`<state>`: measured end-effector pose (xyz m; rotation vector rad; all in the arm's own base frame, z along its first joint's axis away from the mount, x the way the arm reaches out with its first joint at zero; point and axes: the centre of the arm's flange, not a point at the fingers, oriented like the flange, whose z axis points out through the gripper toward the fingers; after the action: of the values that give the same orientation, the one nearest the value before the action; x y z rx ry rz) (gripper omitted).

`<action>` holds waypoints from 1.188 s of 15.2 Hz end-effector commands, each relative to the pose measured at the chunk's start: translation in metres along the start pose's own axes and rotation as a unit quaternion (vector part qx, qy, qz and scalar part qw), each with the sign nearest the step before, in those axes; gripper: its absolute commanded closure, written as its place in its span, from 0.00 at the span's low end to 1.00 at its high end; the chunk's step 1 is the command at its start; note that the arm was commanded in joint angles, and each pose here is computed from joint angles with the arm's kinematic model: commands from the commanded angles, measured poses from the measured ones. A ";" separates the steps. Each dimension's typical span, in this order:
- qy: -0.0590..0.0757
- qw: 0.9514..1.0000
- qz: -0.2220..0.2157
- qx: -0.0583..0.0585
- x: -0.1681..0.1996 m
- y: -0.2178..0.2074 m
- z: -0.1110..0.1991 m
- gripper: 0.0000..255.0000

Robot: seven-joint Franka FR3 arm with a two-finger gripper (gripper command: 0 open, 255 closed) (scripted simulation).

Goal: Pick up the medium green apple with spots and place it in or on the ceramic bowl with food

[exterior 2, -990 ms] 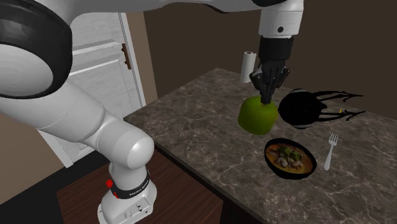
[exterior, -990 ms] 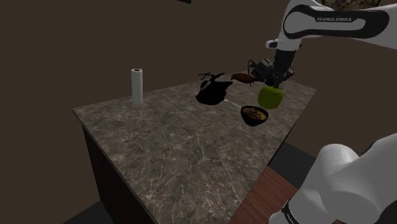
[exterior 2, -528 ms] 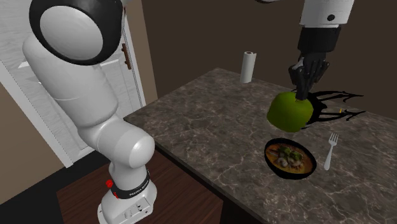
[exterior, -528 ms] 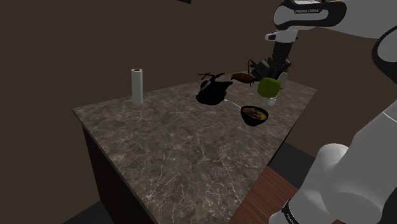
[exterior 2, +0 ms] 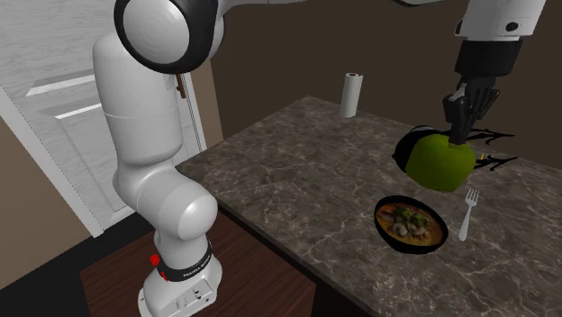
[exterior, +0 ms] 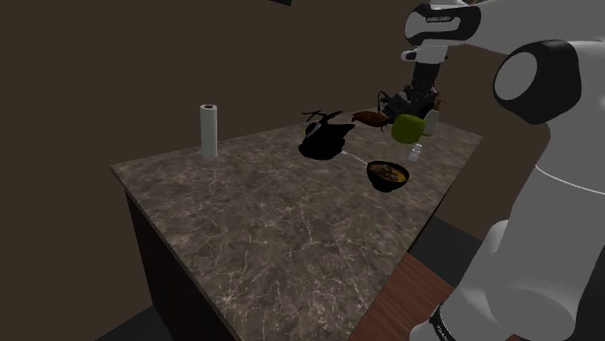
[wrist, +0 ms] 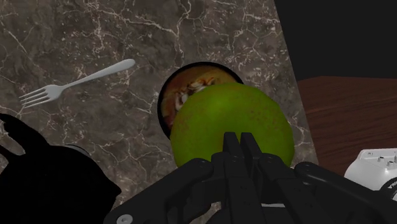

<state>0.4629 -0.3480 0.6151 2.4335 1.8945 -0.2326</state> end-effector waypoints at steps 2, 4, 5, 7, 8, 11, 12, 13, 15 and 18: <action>0.000 1.000 0.000 0.000 0.002 0.002 0.016 1.00; 0.000 1.000 0.000 0.000 0.003 0.002 0.026 1.00; 0.000 1.000 0.000 0.000 0.004 0.003 0.031 1.00; 0.000 1.000 0.000 0.000 0.006 0.003 0.042 1.00; 0.000 1.000 0.000 0.000 0.006 0.004 0.047 1.00; 0.000 1.000 0.000 0.000 0.009 0.004 0.063 1.00; 0.000 1.000 0.000 0.000 0.010 0.005 0.068 1.00; 0.000 1.000 0.000 0.000 0.010 0.005 0.073 1.00; 0.000 1.000 0.000 0.000 0.012 0.005 0.084 1.00; 0.000 1.000 0.000 0.000 0.014 0.006 0.099 1.00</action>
<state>0.4644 -0.3492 0.5197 2.4332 1.8944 -0.2326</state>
